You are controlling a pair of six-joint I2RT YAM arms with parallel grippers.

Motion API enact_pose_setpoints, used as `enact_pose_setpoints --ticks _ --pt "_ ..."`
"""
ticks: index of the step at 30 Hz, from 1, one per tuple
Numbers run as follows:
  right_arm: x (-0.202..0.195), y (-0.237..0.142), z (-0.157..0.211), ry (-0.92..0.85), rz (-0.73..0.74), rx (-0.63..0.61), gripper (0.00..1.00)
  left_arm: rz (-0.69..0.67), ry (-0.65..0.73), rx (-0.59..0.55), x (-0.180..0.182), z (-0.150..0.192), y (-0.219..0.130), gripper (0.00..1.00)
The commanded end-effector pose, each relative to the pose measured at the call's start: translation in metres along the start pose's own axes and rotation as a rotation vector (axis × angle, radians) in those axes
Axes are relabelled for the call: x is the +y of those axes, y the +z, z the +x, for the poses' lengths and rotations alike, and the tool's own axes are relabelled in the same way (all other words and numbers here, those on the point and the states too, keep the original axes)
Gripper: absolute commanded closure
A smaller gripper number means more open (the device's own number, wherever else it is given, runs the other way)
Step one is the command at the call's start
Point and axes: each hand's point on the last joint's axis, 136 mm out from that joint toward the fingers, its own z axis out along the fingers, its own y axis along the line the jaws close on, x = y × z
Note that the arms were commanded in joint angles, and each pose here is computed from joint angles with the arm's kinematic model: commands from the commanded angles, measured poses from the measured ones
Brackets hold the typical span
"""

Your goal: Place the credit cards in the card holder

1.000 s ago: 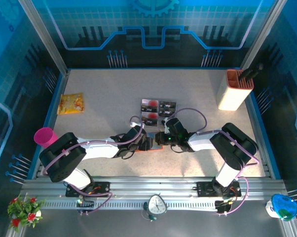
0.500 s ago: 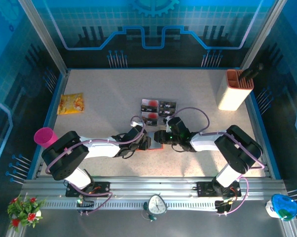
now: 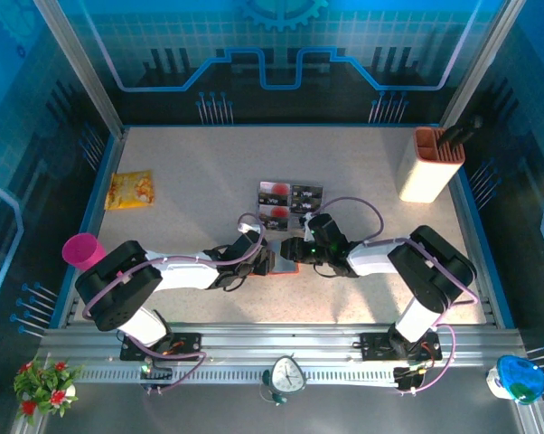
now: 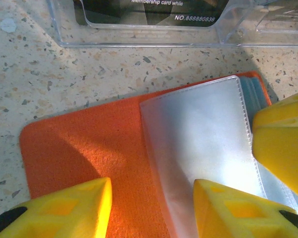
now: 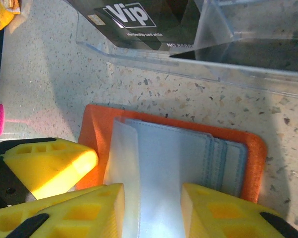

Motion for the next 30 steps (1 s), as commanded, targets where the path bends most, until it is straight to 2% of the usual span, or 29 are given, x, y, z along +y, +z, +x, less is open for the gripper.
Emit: enact_pose_setpoints --ticks 1,13,18,21,24,27,30 --pt "0.004 0.004 -0.001 0.023 -0.037 0.01 0.65 -0.052 0.026 0.142 0.022 0.043 0.002 0.52" --pt "0.018 0.009 -0.001 0.006 -0.079 0.048 0.7 -0.042 0.03 0.127 0.019 0.039 0.0 0.51" --pt "0.026 0.008 -0.001 -0.002 -0.097 0.056 0.7 -0.033 0.02 0.087 0.018 0.028 -0.011 0.43" --pt "0.034 0.006 -0.001 -0.007 -0.113 0.058 0.67 -0.018 0.001 0.021 0.015 0.012 -0.027 0.35" --pt "0.042 0.005 -0.001 -0.016 -0.121 0.06 0.59 -0.007 -0.039 -0.052 0.016 -0.006 -0.046 0.28" --pt "0.051 0.004 0.001 -0.025 -0.131 0.063 0.53 0.007 -0.108 -0.113 0.022 -0.02 -0.063 0.24" --pt "0.058 0.006 0.003 -0.031 -0.141 0.07 0.52 0.02 -0.164 -0.153 0.03 -0.028 -0.074 0.22"
